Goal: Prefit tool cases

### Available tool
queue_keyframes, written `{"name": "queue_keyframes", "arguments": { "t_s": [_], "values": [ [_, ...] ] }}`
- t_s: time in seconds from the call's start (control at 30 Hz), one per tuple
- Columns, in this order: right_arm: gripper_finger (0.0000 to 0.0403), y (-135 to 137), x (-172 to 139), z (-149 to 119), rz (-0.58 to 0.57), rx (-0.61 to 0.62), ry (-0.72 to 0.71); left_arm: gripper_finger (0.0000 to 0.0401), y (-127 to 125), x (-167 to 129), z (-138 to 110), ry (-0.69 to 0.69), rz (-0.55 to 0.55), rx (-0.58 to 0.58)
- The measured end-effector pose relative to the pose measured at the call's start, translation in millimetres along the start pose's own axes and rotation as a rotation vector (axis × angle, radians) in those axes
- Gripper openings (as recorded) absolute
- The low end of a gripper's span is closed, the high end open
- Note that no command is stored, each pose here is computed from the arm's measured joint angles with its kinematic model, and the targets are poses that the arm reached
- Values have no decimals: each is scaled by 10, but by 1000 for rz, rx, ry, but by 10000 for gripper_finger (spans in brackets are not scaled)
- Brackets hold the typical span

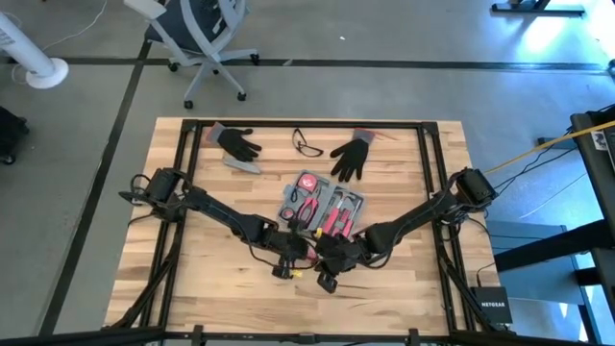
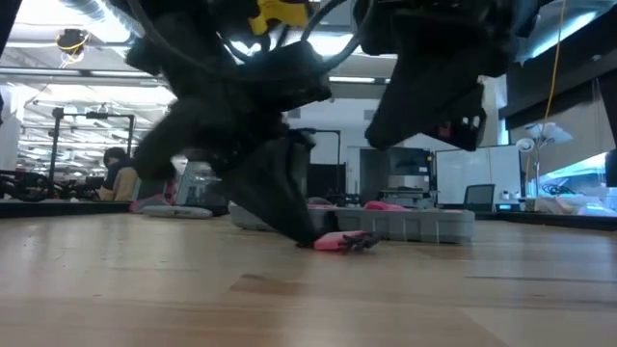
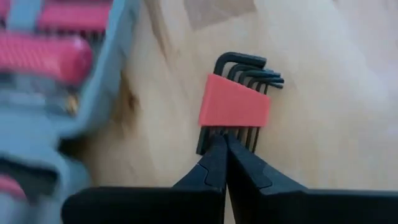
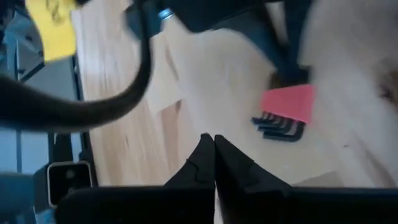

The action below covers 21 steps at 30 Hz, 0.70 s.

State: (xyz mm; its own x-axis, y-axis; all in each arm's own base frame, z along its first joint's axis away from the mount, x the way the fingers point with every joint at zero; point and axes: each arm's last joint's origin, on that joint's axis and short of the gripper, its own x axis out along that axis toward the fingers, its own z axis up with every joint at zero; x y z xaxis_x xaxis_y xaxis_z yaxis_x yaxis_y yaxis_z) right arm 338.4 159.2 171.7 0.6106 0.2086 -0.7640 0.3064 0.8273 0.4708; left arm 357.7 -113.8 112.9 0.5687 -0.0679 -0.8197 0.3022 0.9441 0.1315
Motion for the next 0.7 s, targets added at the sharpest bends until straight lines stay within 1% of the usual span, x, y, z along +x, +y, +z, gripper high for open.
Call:
{"name": "queue_keyframes", "arguments": {
  "t_s": [0.2, 0.27, 0.37, 0.43, 0.53, 0.7],
  "values": [
    [0, -55, 1, -1, -47, 32, 13, 0, -406, -69, -18, 30, -55, -302],
    [0, -57, 2, -3, -48, 33, 14, 0, -552, -94, -19, 28, -76, -393],
    [0, -55, 2, -4, -46, 29, 15, 0, -718, -122, -14, 5, -78, -545],
    [0, -60, 2, 1, -43, 10, 21, 0, -780, -132, -9, -14, -68, -681],
    [0, -109, 7, 62, -39, 20, 27, 0, -823, -142, -14, -19, -56, -884],
    [0, -218, 14, 204, -45, 45, 4, 0, -872, -141, -76, -18, 29, -1171]
  ]
}}
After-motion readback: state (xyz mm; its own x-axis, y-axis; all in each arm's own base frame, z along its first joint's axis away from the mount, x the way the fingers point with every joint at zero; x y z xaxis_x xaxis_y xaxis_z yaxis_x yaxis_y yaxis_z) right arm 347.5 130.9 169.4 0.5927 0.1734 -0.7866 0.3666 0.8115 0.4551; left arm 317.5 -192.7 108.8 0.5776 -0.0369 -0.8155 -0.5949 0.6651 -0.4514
